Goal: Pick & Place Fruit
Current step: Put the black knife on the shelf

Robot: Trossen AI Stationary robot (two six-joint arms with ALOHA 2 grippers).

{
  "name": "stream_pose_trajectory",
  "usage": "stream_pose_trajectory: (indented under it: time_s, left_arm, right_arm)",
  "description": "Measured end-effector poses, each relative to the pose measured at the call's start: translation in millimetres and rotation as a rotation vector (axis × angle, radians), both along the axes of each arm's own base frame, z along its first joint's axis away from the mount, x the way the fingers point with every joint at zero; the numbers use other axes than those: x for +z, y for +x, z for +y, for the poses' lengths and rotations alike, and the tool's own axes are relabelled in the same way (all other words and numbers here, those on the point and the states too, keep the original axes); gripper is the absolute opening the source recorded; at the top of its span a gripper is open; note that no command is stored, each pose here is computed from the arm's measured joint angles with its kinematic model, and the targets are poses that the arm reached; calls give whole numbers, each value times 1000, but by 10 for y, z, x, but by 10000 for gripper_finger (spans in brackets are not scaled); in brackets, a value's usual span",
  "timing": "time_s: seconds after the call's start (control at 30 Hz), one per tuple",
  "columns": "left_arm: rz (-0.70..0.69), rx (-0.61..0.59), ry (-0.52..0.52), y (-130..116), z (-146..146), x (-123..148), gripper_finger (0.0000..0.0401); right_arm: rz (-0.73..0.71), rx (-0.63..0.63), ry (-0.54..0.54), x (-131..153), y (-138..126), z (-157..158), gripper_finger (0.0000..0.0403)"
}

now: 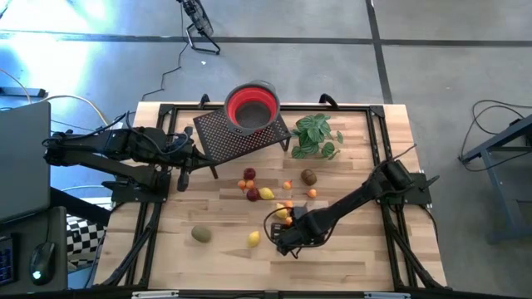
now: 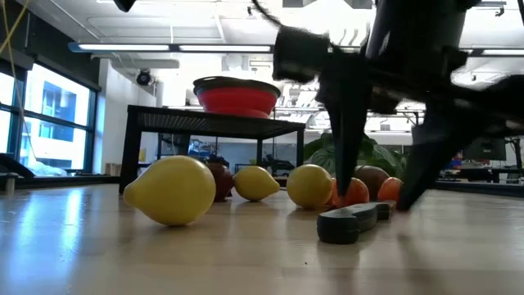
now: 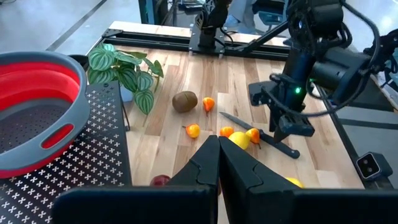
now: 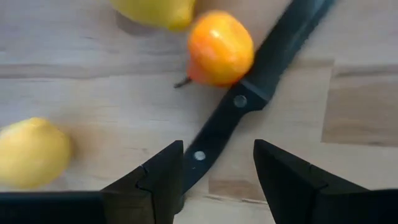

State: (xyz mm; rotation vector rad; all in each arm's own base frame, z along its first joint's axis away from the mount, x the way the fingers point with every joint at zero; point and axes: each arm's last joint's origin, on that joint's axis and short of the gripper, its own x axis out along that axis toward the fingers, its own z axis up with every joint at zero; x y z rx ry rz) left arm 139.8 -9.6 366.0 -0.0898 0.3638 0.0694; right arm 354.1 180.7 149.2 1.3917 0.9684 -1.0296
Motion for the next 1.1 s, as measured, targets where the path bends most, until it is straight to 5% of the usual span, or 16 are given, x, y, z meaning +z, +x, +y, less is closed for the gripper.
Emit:
stream_pose_trajectory:
  time_s: [1.1]
  left_arm:
    - [18,0,2,-5,0,-17,0]
  right_arm:
    - [105,9,99,-89,-23,14,178]
